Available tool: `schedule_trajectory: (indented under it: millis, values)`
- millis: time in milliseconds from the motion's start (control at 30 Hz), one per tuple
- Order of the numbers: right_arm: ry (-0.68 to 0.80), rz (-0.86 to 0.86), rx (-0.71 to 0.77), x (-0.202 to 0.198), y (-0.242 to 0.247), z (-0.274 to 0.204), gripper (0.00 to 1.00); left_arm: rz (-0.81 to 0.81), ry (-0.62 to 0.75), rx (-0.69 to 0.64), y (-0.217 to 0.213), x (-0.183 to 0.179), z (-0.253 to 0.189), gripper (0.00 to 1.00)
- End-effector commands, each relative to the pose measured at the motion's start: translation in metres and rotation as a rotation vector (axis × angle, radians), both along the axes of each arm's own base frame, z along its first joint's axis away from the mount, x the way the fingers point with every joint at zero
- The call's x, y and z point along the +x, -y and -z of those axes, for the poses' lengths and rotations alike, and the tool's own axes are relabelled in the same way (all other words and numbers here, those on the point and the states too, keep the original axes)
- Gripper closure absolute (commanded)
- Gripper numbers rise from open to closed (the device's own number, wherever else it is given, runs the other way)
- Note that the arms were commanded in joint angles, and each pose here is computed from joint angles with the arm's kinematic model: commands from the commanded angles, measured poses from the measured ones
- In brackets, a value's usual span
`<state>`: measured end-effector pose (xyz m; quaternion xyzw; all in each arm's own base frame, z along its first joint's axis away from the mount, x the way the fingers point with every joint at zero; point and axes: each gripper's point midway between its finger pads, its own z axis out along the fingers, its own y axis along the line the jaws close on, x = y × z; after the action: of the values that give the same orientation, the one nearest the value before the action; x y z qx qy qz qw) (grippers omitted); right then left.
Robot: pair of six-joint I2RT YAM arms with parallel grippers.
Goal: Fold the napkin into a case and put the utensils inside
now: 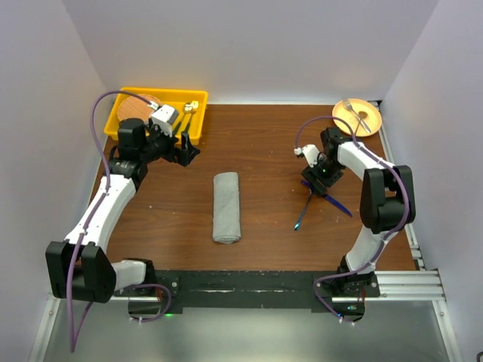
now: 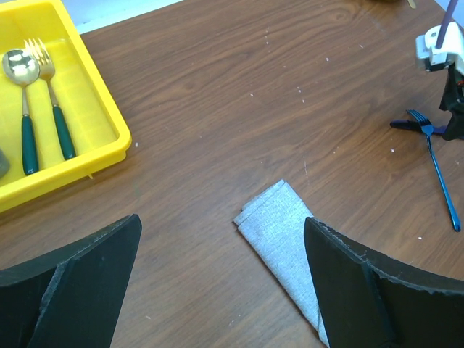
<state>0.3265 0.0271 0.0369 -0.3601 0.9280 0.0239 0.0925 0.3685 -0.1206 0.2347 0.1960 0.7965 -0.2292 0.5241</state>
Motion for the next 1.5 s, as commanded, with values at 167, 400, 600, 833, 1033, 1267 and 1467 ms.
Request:
schedule_trajectory:
  millis: [167, 400, 600, 833, 1033, 1267, 1467]
  values:
    - [-0.009, -0.078, 0.022, 0.011, -0.008, 0.013, 0.47, 0.017, 0.051, 0.004, 0.001, 0.013, -0.011, 0.00]
    - [0.018, -0.116, -0.019, 0.006, -0.016, 0.034, 0.55, 0.001, 0.044, 0.001, 0.000, 0.020, -0.008, 0.00]
    - [0.023, -0.179, -0.029, 0.008, -0.027, 0.040, 0.93, -0.018, 0.028, -0.022, 0.000, 0.025, -0.008, 0.00]
    - [0.083, -0.259, -0.092, 0.024, -0.017, 0.000, 1.00, 0.019, 0.021, -0.037, 0.005, 0.024, -0.007, 0.00]
    - [0.168, -0.336, -0.187, 0.030, -0.004, -0.050, 1.00, 0.051, 0.019, -0.052, 0.011, 0.022, -0.003, 0.00]
    - [0.249, -0.367, -0.242, 0.039, -0.012, -0.073, 1.00, 0.057, 0.011, -0.057, 0.012, 0.026, 0.002, 0.00]
    - [0.344, -0.468, -0.199, 0.036, -0.054, -0.106, 1.00, 0.061, 0.002, -0.045, 0.012, 0.027, 0.008, 0.00]
